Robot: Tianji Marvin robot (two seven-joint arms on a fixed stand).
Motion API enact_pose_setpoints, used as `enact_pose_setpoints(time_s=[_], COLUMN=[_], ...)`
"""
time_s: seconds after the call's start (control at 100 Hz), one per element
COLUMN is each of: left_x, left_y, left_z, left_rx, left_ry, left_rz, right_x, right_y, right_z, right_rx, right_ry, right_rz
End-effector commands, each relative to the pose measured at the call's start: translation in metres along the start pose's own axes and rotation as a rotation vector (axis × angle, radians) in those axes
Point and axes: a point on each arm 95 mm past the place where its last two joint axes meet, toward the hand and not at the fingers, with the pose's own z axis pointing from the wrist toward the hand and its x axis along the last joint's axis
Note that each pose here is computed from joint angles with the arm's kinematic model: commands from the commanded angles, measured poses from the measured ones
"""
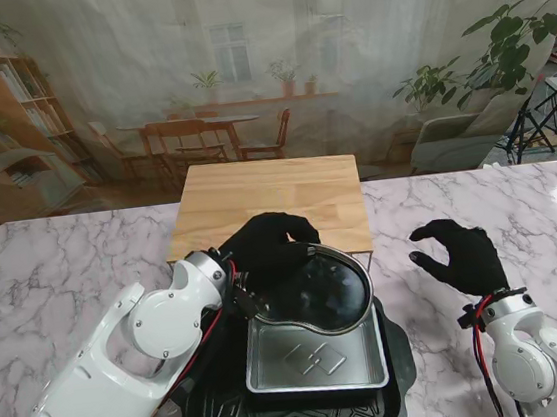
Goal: Stack the baking trays onto the shelf
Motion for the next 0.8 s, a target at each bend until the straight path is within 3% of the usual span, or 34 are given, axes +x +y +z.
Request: enact_pose_setpoints(time_s=[0.0, 0.3, 0.79], left_x=[0.006, 0.008, -0.007], left_y=[0.006, 0.019, 0.055], left_z=[-0.004, -0.018, -0.012], left_rx=[-0.013, -0.017, -0.076], left_ry=[0.008, -0.012, -0.085], left_rz=[-0.001, 0.002, -0.043], right_x=[0.0, -0.001, -0.002], right_y=[-0.002, -0.002, -0.004], right_z=[-0.002, -0.002, -0.001], right_rx=[0.001, 0.002, 0.007], right_ry=[-0.005, -0.006, -0.011], right_rz=[0.004, 0.005, 0.005])
